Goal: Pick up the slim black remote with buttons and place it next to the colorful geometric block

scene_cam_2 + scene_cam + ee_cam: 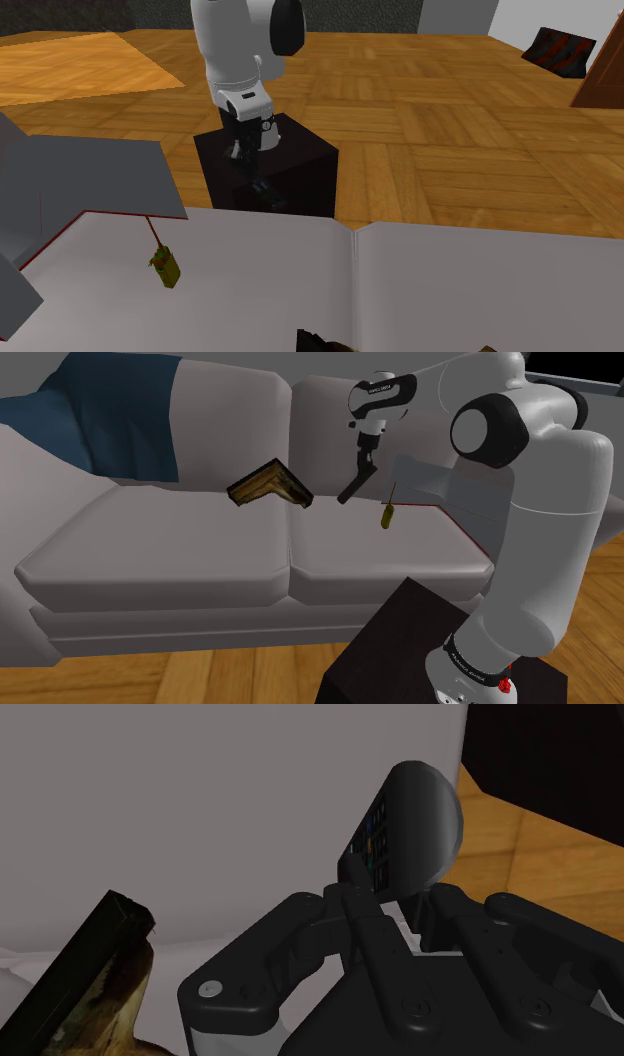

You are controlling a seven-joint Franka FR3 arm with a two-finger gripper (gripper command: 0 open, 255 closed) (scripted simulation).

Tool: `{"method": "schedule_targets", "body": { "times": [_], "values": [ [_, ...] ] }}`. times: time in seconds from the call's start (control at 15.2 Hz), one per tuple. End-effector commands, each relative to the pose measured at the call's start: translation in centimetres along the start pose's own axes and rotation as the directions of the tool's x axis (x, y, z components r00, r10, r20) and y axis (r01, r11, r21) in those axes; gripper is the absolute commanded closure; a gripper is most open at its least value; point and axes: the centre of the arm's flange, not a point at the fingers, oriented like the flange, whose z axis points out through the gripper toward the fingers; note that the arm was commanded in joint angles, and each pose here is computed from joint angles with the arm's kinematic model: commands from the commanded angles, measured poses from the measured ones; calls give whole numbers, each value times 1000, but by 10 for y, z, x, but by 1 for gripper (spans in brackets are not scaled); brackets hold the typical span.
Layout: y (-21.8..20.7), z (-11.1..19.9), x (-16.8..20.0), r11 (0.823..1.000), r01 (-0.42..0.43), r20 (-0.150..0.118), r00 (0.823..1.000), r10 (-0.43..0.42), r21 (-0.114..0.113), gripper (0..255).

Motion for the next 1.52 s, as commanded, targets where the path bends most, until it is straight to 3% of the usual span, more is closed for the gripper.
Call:
{"method": "schedule_targets", "body": {
  "times": [0.0,0.79,1.32,1.45],
  "values": [
    [-2,-10,-1,1000,0,0,1000,0,0,255],
    [-7,-70,-2,1000,0,0,1000,0,0,255],
    [-5,-69,-112,1000,0,0,1000,0,0,255],
    [-4,-59,-112,1000,0,0,1000,0,0,255]
  ]
}}
